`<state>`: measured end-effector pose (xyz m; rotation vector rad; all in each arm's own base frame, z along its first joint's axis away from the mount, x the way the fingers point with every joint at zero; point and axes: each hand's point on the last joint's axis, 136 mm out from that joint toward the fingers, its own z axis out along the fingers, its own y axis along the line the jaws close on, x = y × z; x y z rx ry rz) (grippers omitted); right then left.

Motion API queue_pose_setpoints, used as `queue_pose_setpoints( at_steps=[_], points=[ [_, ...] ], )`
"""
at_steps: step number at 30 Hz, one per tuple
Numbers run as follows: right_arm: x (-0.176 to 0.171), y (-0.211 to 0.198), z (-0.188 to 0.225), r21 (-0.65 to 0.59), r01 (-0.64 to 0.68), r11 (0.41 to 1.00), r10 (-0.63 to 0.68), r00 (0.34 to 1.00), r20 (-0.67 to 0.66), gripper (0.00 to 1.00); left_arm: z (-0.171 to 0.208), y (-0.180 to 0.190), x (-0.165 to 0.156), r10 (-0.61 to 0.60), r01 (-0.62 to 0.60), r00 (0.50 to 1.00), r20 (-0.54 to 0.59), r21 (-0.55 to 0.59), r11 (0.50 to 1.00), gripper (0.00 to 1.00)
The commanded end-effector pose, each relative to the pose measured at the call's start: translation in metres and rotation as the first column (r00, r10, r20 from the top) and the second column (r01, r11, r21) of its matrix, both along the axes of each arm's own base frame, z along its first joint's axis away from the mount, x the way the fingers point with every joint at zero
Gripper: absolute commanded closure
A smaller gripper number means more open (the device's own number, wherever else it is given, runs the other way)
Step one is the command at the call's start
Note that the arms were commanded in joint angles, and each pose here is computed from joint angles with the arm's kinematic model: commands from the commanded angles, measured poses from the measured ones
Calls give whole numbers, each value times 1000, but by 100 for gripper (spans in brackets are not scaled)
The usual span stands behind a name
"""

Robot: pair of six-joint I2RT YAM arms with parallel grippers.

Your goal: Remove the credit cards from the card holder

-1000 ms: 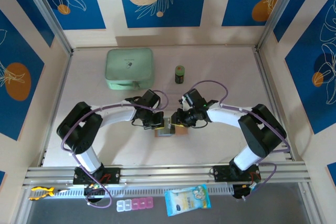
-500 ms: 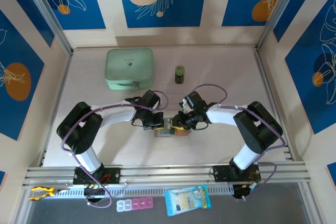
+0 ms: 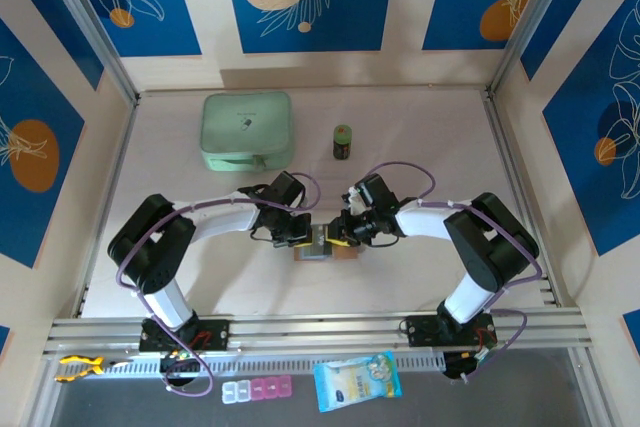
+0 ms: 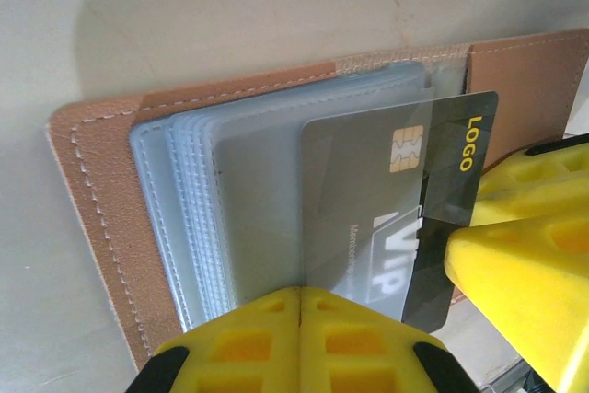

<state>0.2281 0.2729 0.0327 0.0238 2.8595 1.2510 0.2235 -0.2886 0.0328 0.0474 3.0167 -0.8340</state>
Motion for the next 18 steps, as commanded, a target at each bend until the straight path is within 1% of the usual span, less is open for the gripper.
queue_pose_setpoints(
  at_steps=[1,9,18],
  points=[
    [-5,2,-3,32,-13,999,14,999,-34,81,-17,12,-12,-20,22,999,-35,71,997,100],
    [-5,-3,-2,9,0,1000,0,1000,-27,86,-15,13,-12,-20,22,999,-30,72,997,100],
    [-9,-20,-2,-16,18,1000,-18,1000,-15,87,-12,13,-11,-16,18,1000,-23,70,997,100]
  ],
)
